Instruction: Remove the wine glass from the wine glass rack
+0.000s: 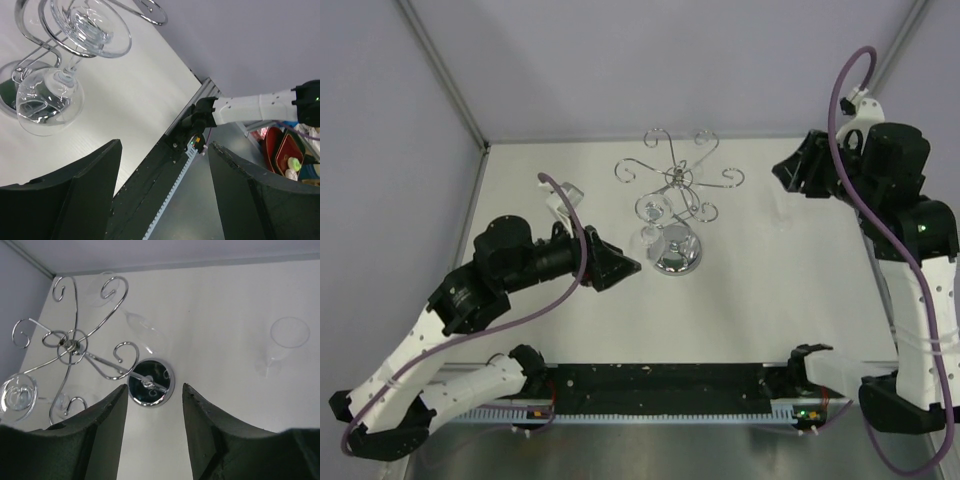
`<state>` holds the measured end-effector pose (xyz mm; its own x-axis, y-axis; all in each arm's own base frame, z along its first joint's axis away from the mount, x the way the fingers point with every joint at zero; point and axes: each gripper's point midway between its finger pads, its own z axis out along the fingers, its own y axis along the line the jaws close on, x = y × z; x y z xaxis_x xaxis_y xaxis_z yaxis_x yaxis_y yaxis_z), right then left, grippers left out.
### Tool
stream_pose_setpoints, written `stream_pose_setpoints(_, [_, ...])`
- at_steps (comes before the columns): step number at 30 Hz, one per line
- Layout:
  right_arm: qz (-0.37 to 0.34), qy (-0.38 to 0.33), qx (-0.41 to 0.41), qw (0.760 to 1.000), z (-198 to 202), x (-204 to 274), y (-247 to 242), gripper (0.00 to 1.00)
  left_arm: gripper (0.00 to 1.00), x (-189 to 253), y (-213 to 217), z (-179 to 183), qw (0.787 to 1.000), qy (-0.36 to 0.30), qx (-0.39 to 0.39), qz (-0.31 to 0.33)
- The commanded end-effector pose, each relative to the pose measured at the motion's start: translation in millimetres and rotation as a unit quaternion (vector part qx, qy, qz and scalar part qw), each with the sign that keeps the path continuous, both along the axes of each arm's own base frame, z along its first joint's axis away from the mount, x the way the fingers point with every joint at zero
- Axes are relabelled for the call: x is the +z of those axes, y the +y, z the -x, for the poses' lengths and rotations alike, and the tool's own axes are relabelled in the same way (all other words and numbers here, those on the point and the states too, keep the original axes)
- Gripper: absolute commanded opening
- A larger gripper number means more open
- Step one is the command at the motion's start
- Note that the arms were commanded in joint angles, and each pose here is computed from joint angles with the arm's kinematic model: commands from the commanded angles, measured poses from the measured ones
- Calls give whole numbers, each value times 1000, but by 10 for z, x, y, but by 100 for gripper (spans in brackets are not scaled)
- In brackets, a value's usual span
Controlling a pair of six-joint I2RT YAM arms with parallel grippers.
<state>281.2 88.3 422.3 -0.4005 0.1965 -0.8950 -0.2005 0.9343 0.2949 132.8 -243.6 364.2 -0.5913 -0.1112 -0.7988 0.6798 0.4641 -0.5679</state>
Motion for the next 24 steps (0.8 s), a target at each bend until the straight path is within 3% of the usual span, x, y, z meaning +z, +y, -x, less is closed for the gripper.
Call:
stream_pose_setpoints(1, [-59, -34, 103, 992, 210, 115, 379, 50, 76, 421, 36, -168, 996, 4, 62, 64])
stream_pose_setpoints(10, [-142, -47, 240, 959, 718, 228, 802, 53, 76, 634, -126, -369, 992, 33, 82, 86])
stream_pose_setpoints(24, [-159, -71, 254, 951, 948, 276, 799, 52, 76, 510, -131, -773, 987, 73, 113, 84])
